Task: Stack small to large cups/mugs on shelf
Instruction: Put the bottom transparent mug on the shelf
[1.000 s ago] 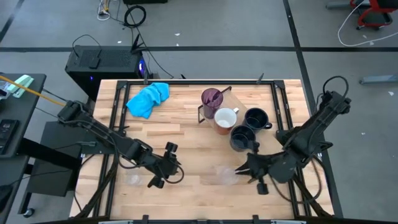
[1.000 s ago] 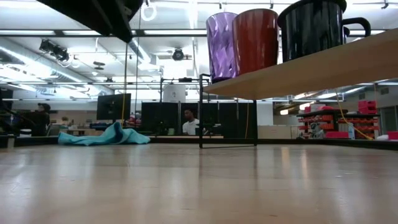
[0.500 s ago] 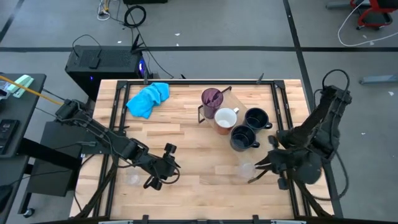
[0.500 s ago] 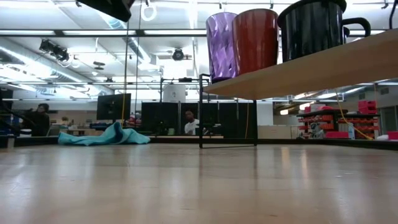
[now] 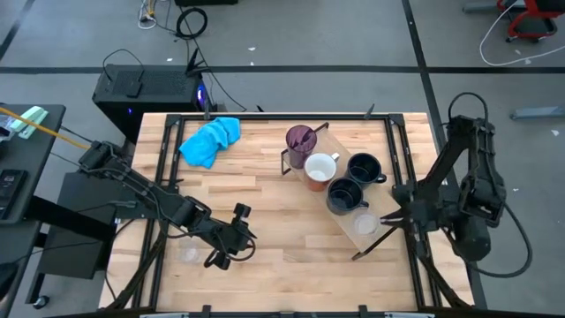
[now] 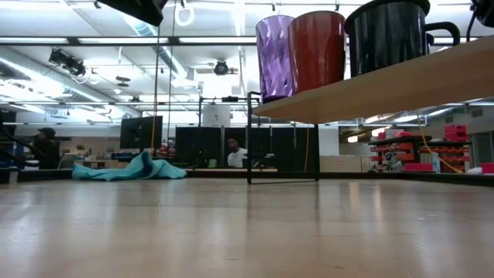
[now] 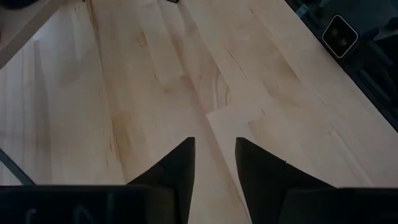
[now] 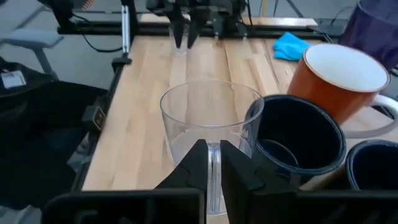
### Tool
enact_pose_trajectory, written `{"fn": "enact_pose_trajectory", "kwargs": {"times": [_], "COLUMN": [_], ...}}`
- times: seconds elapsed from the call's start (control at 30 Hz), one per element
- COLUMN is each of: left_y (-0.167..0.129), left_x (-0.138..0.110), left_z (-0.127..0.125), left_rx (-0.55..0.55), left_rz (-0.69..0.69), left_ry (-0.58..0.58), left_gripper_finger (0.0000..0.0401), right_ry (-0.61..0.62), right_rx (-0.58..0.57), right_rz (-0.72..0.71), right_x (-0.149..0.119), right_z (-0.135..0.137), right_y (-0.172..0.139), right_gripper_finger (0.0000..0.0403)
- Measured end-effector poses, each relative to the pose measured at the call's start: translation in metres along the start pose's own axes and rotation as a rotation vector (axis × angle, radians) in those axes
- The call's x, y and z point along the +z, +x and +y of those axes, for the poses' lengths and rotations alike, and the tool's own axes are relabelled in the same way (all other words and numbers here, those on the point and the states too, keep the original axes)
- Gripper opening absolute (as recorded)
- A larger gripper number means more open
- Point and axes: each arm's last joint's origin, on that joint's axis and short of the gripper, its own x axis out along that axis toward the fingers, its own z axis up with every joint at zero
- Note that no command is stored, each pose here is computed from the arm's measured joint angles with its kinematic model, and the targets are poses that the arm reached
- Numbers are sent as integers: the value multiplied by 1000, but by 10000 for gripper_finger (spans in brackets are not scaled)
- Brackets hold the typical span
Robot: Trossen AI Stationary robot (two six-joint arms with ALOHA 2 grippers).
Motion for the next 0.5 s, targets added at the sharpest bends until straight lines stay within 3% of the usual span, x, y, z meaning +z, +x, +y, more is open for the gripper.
{"fn": "enact_pose_trajectory", "kwargs": {"times": [0.27,0.5], "left_y": [2,1], "left_x": [0,9], "left_z": [6,5], "left_rx": [16,-51], "left_rz": [-1,-92], "left_ry": [10,87], "left_gripper_finger": [122,113], "right_ry": [67,13], "right_rx": [20,24], "right_rz": [-98,-218], "right_x": [13,42], "right_z": [1,7], "right_y": [0,14], "right_gripper_finger": [28,28]}}
